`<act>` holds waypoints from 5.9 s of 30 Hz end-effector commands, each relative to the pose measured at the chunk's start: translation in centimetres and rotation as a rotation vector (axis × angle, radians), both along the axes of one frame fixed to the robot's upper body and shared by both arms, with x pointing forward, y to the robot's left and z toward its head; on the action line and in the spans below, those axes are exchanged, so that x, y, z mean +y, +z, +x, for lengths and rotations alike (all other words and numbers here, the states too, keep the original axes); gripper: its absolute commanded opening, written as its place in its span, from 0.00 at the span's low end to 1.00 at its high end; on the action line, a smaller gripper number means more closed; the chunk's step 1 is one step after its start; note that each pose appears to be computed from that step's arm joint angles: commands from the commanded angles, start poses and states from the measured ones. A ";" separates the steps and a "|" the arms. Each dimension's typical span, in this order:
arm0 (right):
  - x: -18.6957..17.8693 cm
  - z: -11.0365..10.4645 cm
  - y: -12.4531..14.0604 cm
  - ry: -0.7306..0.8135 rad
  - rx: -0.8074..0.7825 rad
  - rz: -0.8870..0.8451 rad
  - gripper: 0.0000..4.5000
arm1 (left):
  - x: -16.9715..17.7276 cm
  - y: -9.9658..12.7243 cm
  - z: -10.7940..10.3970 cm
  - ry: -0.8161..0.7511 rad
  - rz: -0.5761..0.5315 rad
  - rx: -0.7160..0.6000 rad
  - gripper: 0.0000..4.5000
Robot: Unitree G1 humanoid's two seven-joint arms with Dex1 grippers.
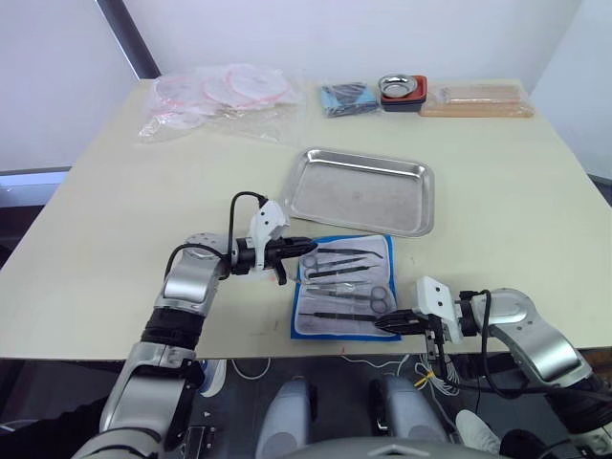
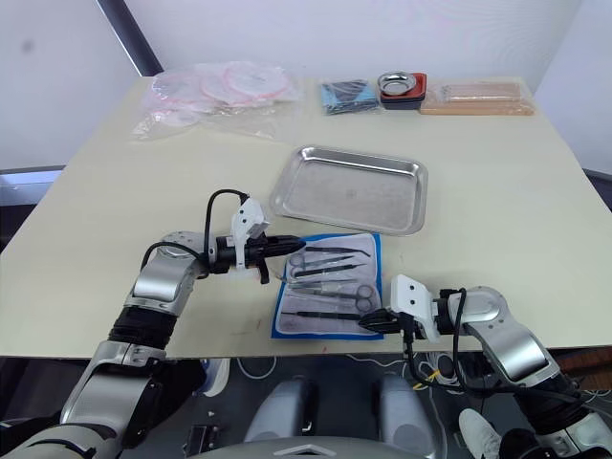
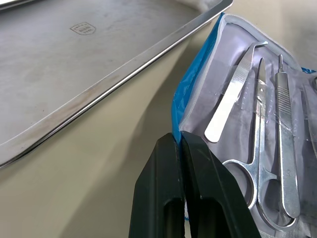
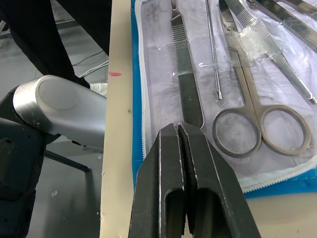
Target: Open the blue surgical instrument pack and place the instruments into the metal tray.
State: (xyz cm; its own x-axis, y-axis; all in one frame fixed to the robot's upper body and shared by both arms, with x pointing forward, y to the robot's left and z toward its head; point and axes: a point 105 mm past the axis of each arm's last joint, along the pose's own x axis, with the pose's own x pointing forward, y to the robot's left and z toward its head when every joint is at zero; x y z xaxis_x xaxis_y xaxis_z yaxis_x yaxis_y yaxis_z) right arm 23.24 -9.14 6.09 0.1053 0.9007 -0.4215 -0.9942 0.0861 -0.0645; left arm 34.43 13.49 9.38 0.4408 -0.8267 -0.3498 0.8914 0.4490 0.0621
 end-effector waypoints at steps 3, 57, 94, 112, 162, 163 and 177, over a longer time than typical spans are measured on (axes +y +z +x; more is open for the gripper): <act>-0.2 -0.2 -0.6 0.004 0.030 -0.022 0.01 | 0.7 -1.4 0.0 0.049 -0.023 0.062 0.00; -1.4 -0.9 1.3 -0.023 0.071 0.092 0.95 | 2.9 7.4 -3.4 -0.228 -0.166 -0.221 0.58; 0.1 3.8 0.7 -0.039 -0.207 0.176 1.00 | 3.4 8.7 -9.9 -0.540 0.014 -0.169 0.99; -1.2 2.3 -5.1 -0.134 0.128 -0.031 1.00 | 3.5 7.2 -9.2 -0.519 -0.001 -0.147 0.99; -0.3 3.2 -6.0 -0.155 0.073 -0.047 1.00 | -0.3 0.4 0.9 -0.469 0.113 -0.078 0.48; -0.3 3.1 -6.0 -0.147 0.073 -0.047 1.00 | -0.3 0.3 0.9 -0.470 0.116 -0.081 0.48; -1.0 2.5 -6.7 -0.116 0.075 -0.072 1.00 | -0.4 -0.5 0.7 -0.467 0.126 -0.070 0.48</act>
State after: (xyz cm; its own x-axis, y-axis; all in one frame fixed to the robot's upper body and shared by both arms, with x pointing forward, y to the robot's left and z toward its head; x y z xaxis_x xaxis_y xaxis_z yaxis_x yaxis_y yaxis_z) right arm 27.63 -7.78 5.09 0.2166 0.9320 -0.2905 -0.9733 0.1829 -0.1390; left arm 35.39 12.99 9.47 0.0676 -0.8981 -0.4346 0.9852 -0.0087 0.1713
